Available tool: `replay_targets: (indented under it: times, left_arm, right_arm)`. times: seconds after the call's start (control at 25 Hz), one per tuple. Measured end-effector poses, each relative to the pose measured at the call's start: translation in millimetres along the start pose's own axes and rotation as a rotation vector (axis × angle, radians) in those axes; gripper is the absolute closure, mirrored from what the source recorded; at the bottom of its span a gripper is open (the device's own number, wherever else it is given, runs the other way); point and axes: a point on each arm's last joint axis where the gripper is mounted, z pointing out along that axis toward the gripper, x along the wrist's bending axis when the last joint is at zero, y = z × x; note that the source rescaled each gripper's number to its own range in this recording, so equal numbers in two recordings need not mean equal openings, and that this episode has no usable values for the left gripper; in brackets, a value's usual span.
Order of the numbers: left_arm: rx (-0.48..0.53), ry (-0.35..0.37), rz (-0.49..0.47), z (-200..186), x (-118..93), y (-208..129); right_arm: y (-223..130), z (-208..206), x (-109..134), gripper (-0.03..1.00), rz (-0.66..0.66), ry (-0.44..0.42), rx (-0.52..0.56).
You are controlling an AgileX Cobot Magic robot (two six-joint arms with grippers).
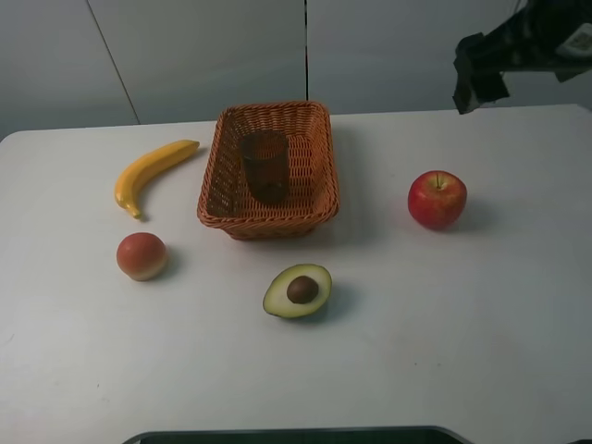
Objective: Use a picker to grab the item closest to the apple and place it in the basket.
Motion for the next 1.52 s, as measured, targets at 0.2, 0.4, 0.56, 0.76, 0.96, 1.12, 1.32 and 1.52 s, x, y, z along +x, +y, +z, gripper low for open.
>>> replay_targets:
  times: [0.2, 0.4, 0.56, 0.76, 0.96, 1.12, 1.32, 1.52]
  left_arm:
    - [0.0, 0.0, 0.0, 0.0, 0.0, 0.0]
    - [0.0, 0.0, 0.0, 0.0, 0.0, 0.0]
    - [0.0, 0.0, 0.0, 0.0, 0.0, 0.0]
    - [0.0, 0.0, 0.0, 0.0, 0.0, 0.0]
    - [0.0, 0.0, 0.0, 0.0, 0.0, 0.0]
    - [0.0, 0.0, 0.0, 0.0, 0.0, 0.0]
    - [0.0, 0.0, 0.0, 0.0, 0.0, 0.0]
    - [0.0, 0.0, 0.0, 0.0, 0.0, 0.0]
  right_arm:
    - [-32.5, -16.6, -30.8, -0.03, 0.107, 0.004, 0.024]
    - [-64.4, -37.2, -46.2, -0.03, 0.16, -0.017, -0.003]
    - [-85.8, -59.3, -49.8, -0.03, 0.169, -0.014, -0.067]
    - [-117.8, -83.8, -49.6, -0.03, 0.119, 0.027, -0.161]
    - [-147.5, -91.9, -48.2, -0.03, 0.084, 0.046, -0.223]
    - [-172.0, -89.1, -42.6, -0.03, 0.077, 0.095, -0.259]
    - [-201.2, -78.9, -35.0, -0.03, 0.061, 0.149, -0.292]
    - [-216.9, -79.9, -31.8, -0.03, 0.042, 0.177, -0.359]
